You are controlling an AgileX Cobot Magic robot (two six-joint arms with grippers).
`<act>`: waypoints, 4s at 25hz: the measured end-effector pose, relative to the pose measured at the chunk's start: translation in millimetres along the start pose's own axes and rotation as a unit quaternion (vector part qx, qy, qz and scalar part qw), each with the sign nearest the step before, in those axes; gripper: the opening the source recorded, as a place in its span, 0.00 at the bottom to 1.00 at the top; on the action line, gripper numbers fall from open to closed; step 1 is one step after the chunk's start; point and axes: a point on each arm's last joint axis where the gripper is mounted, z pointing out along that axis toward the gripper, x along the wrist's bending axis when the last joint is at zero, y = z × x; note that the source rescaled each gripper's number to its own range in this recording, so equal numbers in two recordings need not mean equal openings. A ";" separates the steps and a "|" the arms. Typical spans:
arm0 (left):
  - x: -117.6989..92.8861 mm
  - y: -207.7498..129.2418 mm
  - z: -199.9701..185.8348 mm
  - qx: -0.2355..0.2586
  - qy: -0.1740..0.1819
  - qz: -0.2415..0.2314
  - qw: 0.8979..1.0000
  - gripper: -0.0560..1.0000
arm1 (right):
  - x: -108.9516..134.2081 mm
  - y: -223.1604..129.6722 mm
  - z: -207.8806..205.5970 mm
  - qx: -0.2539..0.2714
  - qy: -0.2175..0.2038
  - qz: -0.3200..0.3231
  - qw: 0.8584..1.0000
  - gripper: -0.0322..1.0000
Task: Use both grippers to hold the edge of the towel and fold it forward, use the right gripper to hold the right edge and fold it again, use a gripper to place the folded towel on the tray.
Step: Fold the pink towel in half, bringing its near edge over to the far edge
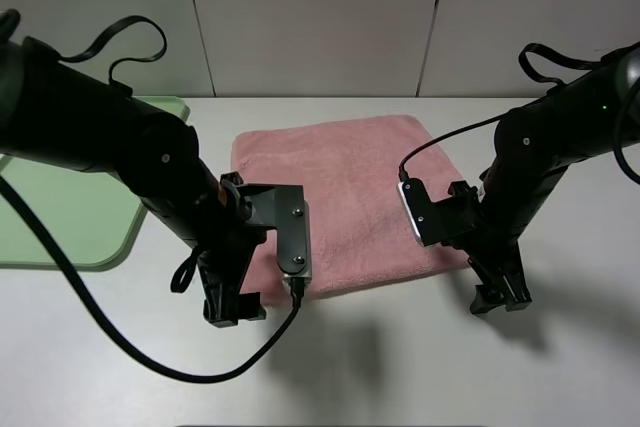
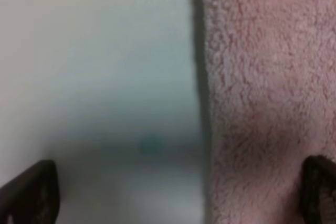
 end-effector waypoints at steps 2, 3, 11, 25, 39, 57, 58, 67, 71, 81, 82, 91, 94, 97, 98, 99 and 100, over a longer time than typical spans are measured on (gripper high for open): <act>-1.0 -1.3 5.4 0.006 -0.007 0.000 1.000 0.97 | 0.0 0.0 0.0 0.000 0.000 0.000 1.000 1.00; -1.5 -2.0 8.2 0.010 -0.010 -0.001 1.000 0.97 | 0.0 0.0 0.0 0.000 0.000 0.000 1.000 1.00; -3.4 -4.2 24.2 0.019 -0.022 -0.009 1.000 0.96 | -0.2 0.0 0.0 0.000 -0.001 0.000 1.000 1.00; -4.3 -5.1 34.3 0.020 -0.027 -0.021 0.999 0.73 | -0.6 0.5 0.0 -0.003 -0.003 0.004 1.000 1.00; -1.1 -3.5 35.6 0.011 -0.009 -0.012 1.000 0.11 | -6.5 3.4 0.2 -0.019 -0.034 0.024 0.999 0.18; -2.7 -4.4 29.8 0.019 -0.019 -0.008 1.000 0.06 | -3.3 3.2 -3.2 -0.018 -0.018 0.026 0.999 0.03; -3.2 -4.6 27.1 0.021 -0.022 -0.007 1.000 0.06 | -2.3 3.1 -5.1 -0.018 -0.014 0.026 0.999 0.03; -7.9 -6.1 2.0 0.034 -0.044 -0.003 0.998 0.05 | 5.0 5.6 -36.4 -0.040 -0.009 0.054 0.998 0.03; -11.2 -6.2 -12.8 0.038 -0.054 0.000 0.998 0.05 | 12.4 18.4 -48.3 -0.051 -0.002 0.041 0.998 0.03; -35.2 1.7 -42.2 0.059 -0.092 0.031 0.994 0.05 | 38.6 69.8 -56.0 -0.045 0.014 0.038 0.998 0.03; -36.1 0.6 -44.8 0.064 -0.095 0.025 0.993 0.05 | 39.8 69.6 -56.0 -0.041 0.019 0.048 0.998 0.03; -39.7 -6.7 -69.3 0.085 -0.092 0.010 0.992 0.05 | 49.2 63.1 -56.8 -0.002 0.069 0.076 0.995 0.03; -40.8 -8.1 -74.3 0.089 -0.093 0.004 0.992 0.05 | 50.3 62.5 -62.0 -0.002 0.066 0.077 0.995 0.03; -41.7 -9.0 -78.3 0.089 -0.092 0.002 0.992 0.05 | 50.8 61.2 -72.7 -0.010 0.049 0.079 0.996 0.03; -41.9 -9.3 -79.0 0.090 -0.093 0.001 0.992 0.05 | 51.1 60.7 -76.9 -0.012 0.042 0.081 0.996 0.03; -42.1 -9.4 -79.4 0.090 -0.093 0.001 0.992 0.05 | 51.4 60.1 -80.8 -0.015 0.035 0.083 0.996 0.03; -42.2 -9.5 -79.7 0.091 -0.094 0.001 0.991 0.05 | 51.6 59.7 -84.0 -0.017 0.029 0.086 0.996 0.03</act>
